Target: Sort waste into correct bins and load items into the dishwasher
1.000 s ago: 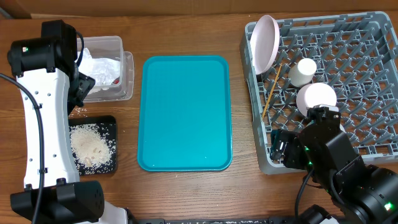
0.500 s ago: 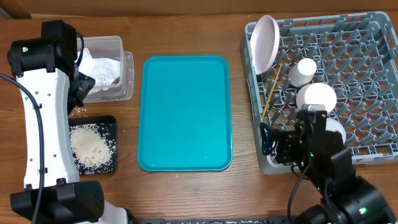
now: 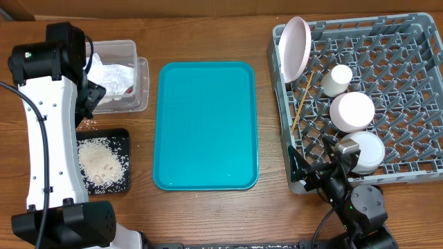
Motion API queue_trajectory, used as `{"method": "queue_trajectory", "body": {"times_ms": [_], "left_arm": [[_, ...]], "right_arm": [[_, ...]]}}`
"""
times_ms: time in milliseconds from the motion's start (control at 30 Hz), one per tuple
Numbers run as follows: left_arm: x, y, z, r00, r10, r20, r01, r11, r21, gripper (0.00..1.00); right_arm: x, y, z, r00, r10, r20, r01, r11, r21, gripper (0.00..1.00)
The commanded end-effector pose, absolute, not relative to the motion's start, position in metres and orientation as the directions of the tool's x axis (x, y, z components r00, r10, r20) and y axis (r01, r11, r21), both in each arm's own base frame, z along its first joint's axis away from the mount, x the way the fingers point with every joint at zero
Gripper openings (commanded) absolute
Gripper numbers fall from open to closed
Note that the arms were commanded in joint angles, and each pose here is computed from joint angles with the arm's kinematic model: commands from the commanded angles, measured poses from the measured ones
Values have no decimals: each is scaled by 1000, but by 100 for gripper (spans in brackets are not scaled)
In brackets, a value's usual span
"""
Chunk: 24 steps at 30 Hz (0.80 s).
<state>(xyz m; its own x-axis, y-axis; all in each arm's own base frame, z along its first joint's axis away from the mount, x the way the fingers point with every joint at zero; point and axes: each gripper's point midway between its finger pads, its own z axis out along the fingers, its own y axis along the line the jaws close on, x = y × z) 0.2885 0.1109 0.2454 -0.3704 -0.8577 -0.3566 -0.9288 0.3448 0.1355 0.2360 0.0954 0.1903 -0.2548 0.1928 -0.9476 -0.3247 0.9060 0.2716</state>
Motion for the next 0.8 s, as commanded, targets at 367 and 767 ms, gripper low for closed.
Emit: {"method": "queue_trajectory", "body": {"times_ms": [367, 767], "left_arm": [[289, 110, 252, -348, -859, -374, -937, 331, 111, 100], [289, 110, 252, -348, -859, -374, -937, 331, 111, 100]], "right_arm": [[234, 82, 188, -137, 208, -969, -338, 909, 243, 100], [237, 63, 199, 34, 233, -972, -269, 939, 216, 100]]}}
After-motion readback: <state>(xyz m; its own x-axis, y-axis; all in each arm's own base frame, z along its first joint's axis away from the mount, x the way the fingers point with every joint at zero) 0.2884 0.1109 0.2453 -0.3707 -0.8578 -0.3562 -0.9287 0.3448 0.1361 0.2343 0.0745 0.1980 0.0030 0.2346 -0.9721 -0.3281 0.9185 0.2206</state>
